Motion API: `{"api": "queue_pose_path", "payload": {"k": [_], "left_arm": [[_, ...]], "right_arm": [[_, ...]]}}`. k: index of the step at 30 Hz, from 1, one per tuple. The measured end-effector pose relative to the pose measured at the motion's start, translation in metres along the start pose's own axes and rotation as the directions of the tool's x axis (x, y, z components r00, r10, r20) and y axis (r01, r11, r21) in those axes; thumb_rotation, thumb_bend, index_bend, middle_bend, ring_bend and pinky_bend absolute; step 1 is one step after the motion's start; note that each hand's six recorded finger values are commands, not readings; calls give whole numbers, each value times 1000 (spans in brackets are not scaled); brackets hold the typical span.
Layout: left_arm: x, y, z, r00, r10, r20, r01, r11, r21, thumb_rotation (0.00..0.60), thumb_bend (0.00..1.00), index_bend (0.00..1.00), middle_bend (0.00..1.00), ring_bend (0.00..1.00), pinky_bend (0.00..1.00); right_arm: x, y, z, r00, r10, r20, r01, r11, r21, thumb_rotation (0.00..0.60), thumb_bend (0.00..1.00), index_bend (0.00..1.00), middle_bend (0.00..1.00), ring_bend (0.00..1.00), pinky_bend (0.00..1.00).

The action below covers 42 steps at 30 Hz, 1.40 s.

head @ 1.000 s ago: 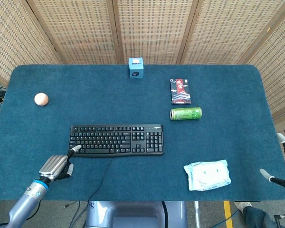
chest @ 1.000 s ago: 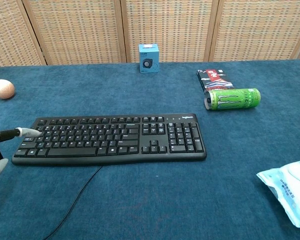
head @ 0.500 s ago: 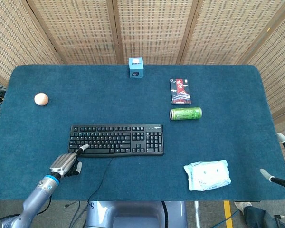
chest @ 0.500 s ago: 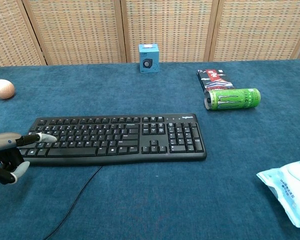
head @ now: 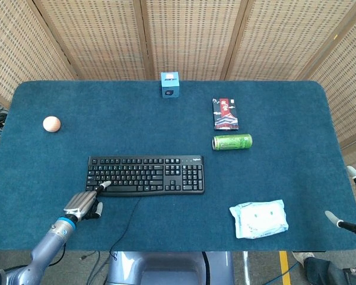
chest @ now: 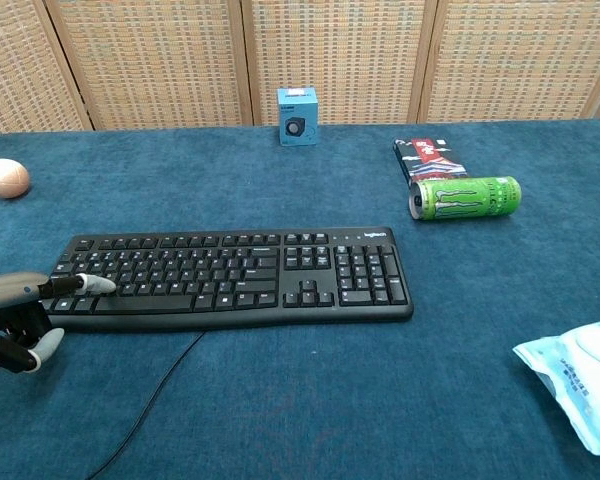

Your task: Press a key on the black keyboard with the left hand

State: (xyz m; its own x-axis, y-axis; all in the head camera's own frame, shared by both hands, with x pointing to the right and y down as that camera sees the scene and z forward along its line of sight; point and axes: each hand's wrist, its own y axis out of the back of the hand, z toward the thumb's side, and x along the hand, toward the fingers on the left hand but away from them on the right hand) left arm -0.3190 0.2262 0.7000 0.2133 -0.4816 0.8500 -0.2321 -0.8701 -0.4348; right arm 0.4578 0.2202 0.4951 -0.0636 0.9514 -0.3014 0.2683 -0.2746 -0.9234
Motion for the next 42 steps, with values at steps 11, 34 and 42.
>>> {"api": "queue_pose_path", "payload": {"k": [11,34,42], "left_arm": [[5,-6,-2,1000,-26,-1,26,1000,-4,600,700,0,886,763,676],[-86,116,-8,870,480,109,-479,877,-42,600,0,0,0,0,0],[-134,130,-59,772,635,-19,-625,765,152,600,0,0,0,0,0]], "right_arm": [[-1,0,0,1000,1,2,-1,1000,2,600,0,12,0,0,0],[-1,0,-1,1000,-2,5,2,1000,5,600,0,13,0,0,0],[-2,0,-2,1000,-9,16,9,1000,10,600,0,13,0,0,0]]}}
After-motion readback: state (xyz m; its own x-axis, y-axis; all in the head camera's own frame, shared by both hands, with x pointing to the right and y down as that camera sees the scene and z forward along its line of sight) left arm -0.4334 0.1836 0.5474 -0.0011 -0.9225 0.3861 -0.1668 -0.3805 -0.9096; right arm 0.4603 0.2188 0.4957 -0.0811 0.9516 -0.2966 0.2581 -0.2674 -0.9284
